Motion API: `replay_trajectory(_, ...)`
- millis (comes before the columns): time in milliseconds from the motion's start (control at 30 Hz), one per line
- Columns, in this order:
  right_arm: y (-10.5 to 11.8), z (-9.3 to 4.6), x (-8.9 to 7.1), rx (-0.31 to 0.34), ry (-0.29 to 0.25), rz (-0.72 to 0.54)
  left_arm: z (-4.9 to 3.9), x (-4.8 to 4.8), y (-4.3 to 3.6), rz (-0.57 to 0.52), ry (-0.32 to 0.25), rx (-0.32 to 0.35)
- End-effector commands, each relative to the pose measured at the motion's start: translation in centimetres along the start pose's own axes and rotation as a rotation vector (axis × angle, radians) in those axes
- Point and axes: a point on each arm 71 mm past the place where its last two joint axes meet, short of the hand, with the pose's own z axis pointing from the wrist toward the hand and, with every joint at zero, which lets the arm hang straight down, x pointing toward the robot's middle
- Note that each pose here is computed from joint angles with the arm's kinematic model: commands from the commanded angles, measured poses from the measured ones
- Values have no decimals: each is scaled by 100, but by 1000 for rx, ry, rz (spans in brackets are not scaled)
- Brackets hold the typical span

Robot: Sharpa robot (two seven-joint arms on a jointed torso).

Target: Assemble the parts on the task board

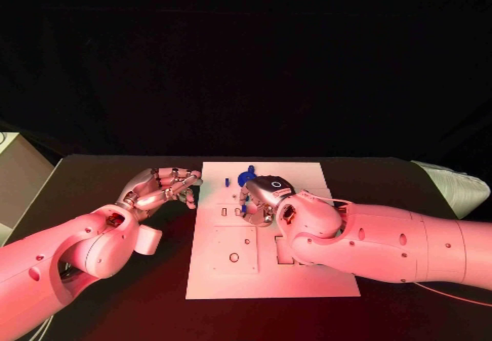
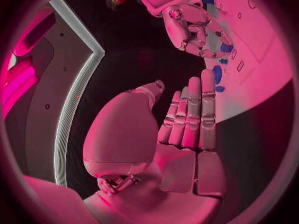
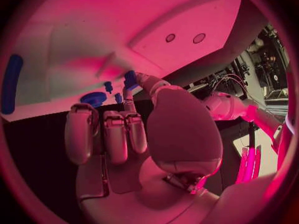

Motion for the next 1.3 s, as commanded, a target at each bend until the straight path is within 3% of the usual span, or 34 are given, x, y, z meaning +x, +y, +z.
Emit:
replay_trajectory(33, -19, -9, 62, 21, 36, -26, 6, 26, -5, -5, 22, 5)
replay_trajectory(1067, 5, -24, 45, 2, -2, 2, 7, 17, 4, -5, 25, 1)
replay_trajectory(1300, 3, -29, 21, -2, -37, 23, 8, 15, 7, -5, 24, -1)
